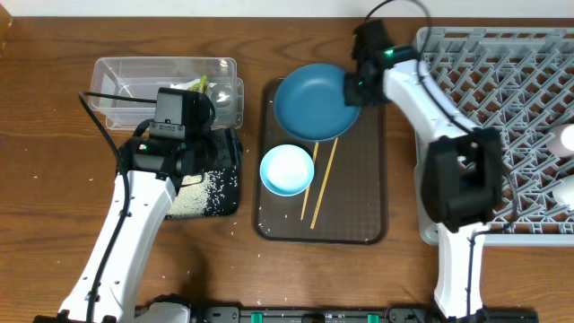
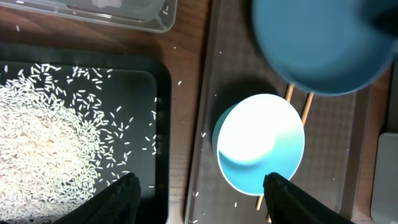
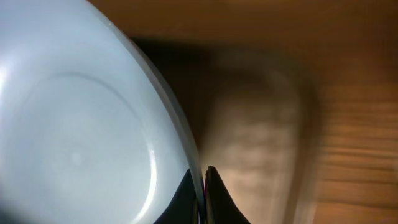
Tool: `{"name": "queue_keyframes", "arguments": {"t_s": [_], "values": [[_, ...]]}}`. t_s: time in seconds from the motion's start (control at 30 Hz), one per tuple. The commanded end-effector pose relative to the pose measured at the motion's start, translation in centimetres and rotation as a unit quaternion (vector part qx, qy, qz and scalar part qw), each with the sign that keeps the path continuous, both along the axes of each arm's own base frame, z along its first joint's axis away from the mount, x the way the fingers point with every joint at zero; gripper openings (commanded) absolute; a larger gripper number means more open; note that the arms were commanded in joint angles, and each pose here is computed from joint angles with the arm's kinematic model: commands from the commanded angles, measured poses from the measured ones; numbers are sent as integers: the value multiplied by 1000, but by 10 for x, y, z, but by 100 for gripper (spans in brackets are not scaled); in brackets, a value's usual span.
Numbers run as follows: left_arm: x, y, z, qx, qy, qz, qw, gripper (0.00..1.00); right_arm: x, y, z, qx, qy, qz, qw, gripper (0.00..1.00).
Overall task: Sort waste into correct bins and load items into the dishwasher rack
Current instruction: 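Reach the right gripper to the blue plate and grasp its rim, then carry the blue plate right and stand it in the dish rack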
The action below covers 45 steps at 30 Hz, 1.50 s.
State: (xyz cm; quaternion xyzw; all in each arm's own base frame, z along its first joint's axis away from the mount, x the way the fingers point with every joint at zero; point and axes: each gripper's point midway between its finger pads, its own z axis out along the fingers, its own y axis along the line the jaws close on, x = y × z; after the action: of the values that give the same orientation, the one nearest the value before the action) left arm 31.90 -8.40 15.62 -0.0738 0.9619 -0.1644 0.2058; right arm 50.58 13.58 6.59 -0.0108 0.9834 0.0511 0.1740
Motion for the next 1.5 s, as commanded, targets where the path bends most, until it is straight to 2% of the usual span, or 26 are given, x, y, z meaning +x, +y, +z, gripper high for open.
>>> {"name": "queue_keyframes", "arguments": {"t_s": [0.0, 0.13, 0.27, 0.3, 0.37, 0.5, 0.57, 0.67, 0.97, 1.13, 1.33, 1.47], "values": [[2, 3, 1, 10, -4, -3, 1000, 67, 28, -49, 113, -21, -132, -7, 991, 1], [2, 3, 1, 9, -5, -3, 1000, 67, 27, -113, 171, -89, -196, -42, 976, 1], [3, 3, 2, 9, -8, -3, 1000, 67, 12, -199, 211, -211, -218, -123, 945, 1], [4, 3, 2, 9, -9, -3, 1000, 67, 6, -222, 219, -256, -214, -147, 931, 1], [4, 3, 2, 9, -10, -3, 1000, 67, -13, -272, 239, -351, -207, -230, 884, 1], [4, 3, 2, 9, -10, -3, 1000, 67, -48, -335, 275, -461, -202, -350, 790, 1], [4, 3, 2, 9, -10, -3, 1000, 67, -58, -354, 285, -476, -205, -384, 764, 1], [4, 2, 2, 8, -10, -3, 1000, 67, -66, -379, 292, -478, -212, -414, 745, 1], [4, 2, 2, 8, -10, -3, 1000, 67, -82, -450, 311, -532, -192, -418, 711, 1], [4, 2, 2, 8, -10, -3, 1000, 67, -66, -483, 299, -566, -155, -309, 748, 1], [4, 3, 2, 7, -9, 1, 1000, 67, -61, -520, 280, -622, -86, -223, 746, 1], [4, 2, 2, 1, -5, 12, 1000, 67, -49, -526, 268, -631, -77, -186, 749, 1]]}}
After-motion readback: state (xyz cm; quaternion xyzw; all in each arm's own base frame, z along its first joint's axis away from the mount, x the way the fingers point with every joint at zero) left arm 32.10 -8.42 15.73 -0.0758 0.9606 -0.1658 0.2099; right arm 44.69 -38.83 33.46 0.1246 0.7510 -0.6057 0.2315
